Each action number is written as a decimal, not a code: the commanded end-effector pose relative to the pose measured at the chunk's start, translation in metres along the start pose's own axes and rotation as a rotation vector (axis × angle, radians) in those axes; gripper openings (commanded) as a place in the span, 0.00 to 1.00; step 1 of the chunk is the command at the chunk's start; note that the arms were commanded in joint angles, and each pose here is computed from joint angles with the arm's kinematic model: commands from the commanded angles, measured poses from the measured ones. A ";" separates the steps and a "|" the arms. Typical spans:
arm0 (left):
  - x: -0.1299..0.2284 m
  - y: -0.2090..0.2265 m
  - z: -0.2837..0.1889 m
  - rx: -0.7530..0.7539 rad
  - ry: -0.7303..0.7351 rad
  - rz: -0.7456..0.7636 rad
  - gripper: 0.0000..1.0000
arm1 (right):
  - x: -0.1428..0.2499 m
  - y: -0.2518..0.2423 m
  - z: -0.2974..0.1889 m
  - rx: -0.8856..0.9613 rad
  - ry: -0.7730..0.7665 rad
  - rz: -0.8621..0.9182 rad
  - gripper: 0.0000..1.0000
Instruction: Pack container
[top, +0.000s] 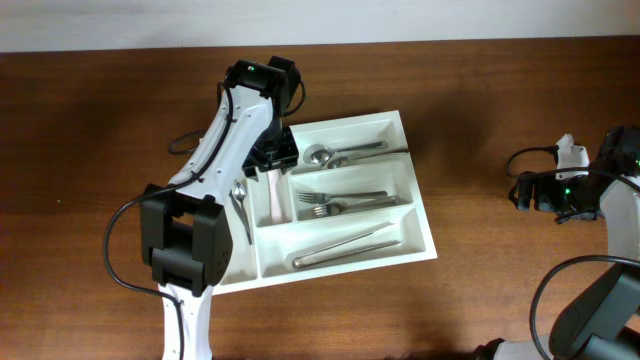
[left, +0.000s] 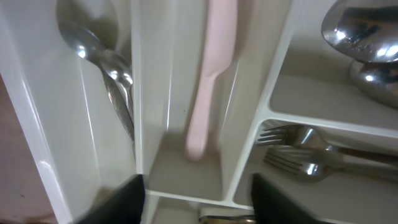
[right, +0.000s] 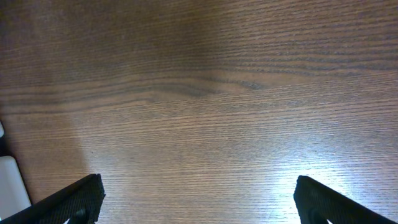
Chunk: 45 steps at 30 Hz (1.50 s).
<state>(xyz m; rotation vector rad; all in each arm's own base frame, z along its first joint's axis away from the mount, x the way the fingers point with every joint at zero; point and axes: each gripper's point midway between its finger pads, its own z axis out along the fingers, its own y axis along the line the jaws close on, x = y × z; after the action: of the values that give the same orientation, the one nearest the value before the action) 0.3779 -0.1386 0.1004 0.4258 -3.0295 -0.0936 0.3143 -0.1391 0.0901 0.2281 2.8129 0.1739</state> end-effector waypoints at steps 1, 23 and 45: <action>-0.003 0.001 0.001 -0.007 -0.005 -0.002 0.72 | 0.001 0.000 0.000 -0.010 -0.003 -0.005 0.99; 0.007 0.076 -0.225 0.091 -0.578 0.034 0.95 | 0.001 0.000 0.000 -0.010 -0.003 -0.005 0.99; 0.197 0.165 -0.157 0.295 -0.481 -0.205 0.99 | 0.000 0.000 0.000 -0.010 -0.004 -0.005 0.99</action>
<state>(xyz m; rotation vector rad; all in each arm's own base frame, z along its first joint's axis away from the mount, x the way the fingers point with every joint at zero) 0.1701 -0.0430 0.3086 0.6169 -3.5785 0.2347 0.3139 -0.1393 0.0900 0.2278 2.8139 0.1748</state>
